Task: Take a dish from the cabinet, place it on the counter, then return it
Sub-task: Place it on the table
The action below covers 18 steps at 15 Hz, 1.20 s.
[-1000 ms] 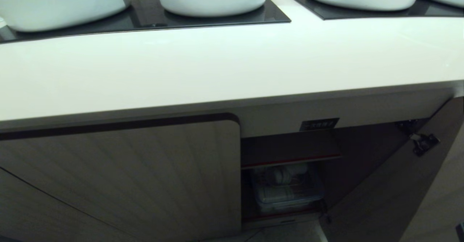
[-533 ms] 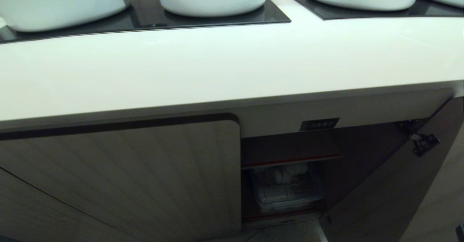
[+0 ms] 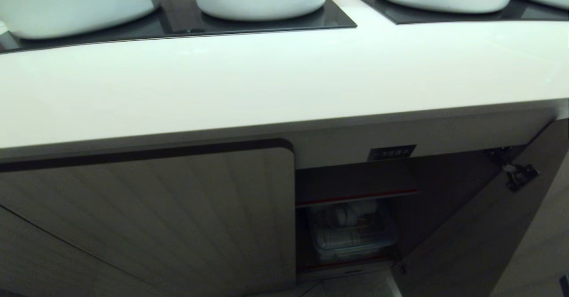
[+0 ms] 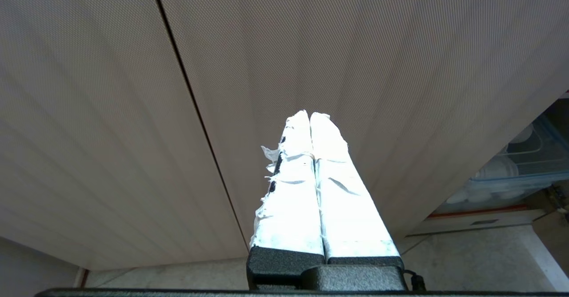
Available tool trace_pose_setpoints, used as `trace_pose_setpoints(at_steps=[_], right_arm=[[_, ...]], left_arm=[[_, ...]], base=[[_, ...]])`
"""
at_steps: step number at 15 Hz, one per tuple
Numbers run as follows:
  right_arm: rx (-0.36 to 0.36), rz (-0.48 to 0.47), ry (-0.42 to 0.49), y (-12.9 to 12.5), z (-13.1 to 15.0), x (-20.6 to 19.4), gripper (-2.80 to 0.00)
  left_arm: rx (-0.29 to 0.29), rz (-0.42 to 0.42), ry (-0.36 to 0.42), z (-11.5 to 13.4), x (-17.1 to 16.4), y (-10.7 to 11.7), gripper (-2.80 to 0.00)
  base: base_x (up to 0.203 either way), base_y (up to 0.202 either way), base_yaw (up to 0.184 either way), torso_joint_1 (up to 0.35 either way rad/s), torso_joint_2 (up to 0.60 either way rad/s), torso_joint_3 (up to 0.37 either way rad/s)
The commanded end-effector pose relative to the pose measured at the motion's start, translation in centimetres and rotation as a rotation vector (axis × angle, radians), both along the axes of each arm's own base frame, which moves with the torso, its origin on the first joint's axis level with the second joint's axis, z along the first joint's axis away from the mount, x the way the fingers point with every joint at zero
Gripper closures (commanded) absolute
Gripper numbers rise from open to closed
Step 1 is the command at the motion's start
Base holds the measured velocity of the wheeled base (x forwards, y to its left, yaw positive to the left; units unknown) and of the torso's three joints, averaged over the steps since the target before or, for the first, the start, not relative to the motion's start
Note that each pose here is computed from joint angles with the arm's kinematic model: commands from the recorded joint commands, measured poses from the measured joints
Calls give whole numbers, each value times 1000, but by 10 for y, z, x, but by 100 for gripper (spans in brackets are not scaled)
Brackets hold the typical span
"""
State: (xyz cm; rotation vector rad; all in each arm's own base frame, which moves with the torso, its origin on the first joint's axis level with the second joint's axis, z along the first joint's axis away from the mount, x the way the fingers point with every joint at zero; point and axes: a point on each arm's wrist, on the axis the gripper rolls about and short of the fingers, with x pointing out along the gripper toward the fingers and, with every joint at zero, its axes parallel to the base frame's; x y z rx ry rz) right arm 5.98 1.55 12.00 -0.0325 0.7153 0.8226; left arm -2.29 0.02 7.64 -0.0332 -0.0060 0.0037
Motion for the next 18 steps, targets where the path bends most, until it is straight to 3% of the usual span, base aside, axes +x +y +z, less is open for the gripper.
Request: trace_pose_setpoints(at_steps=[1,6,18], right_arm=[[3,7,-2,0,1,0,0],[2,13,-7,1,1,0,0],[0,14,-12,0,1,0,0]], left_arm=[[-1,1,0,0,0,0,0],[-1,-1,0,0,0,0,0],[-1,2,0,0,0,0,0]], base=[[0,0,0,0,0,0],[2,-1,-11,91,-234,-145],[2,7,-160,193,-459,-261]])
